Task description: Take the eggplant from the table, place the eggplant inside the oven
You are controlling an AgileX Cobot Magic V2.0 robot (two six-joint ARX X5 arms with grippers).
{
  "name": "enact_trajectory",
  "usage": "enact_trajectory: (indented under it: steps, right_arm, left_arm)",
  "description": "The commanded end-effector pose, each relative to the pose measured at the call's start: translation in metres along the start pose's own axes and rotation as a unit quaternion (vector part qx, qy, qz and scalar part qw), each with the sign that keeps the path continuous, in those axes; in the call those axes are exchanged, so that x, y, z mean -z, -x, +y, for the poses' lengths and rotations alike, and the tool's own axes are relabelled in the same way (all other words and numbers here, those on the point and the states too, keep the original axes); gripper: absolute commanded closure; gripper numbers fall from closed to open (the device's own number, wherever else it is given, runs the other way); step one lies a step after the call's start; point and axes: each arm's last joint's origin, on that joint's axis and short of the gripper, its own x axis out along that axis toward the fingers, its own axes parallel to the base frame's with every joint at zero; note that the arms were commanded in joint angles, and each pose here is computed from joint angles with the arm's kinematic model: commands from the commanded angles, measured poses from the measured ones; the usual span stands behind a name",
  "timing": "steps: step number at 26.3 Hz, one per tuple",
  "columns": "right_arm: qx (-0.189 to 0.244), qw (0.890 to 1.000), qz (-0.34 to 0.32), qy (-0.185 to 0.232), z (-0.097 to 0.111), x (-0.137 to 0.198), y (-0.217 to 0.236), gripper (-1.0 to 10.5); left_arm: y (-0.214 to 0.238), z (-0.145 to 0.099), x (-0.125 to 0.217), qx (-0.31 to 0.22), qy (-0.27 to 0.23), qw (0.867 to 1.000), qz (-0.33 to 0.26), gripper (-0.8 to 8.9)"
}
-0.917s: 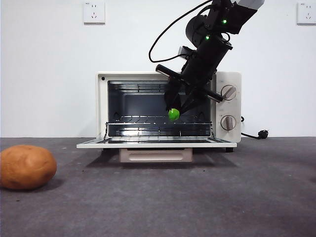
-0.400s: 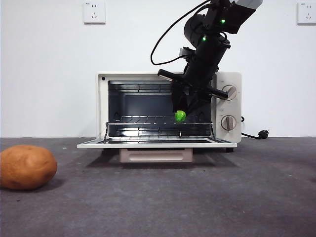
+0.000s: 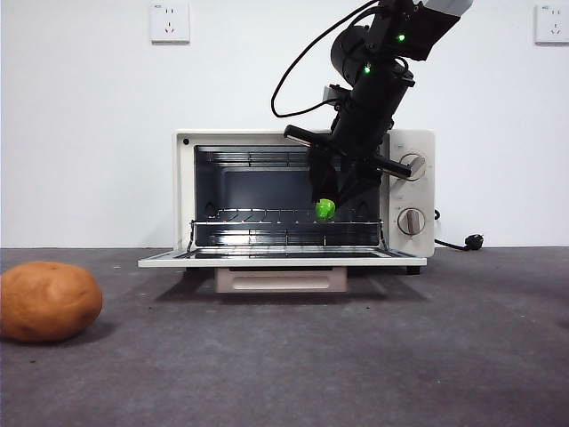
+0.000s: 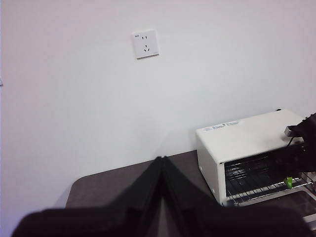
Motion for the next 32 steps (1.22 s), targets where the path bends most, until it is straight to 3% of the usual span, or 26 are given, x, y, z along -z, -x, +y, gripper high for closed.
enact_trajectory:
  steps: [1, 20, 23, 32]
  right_arm:
    - [0.004, 1.000, 0.006, -0.002, -0.0013, 0.0030, -0.0070, 6.8]
    - [-0.003, 1.000, 0.015, 0.012, -0.0002, 0.0040, -0.0054, 6.2]
    - [-0.004, 1.000, 0.014, 0.012, 0.0000, 0.0031, -0.0031, 5.6]
    - [-0.003, 1.000, 0.018, 0.014, 0.0025, -0.0016, 0.0026, 5.6]
  left_arm:
    - [0.0018, 0.0007, 0.0004, -0.002, -0.004, 1.000, -0.003, 8.19]
    - [0.0018, 0.0000, 0.0003, 0.011, -0.004, 1.000, -0.005, 8.19]
    - [0.0018, 0.0000, 0.0003, 0.011, -0.004, 1.000, -0.005, 8.19]
    - [0.0018, 0.0000, 0.0003, 0.011, -0.009, 1.000, -0.005, 8.19]
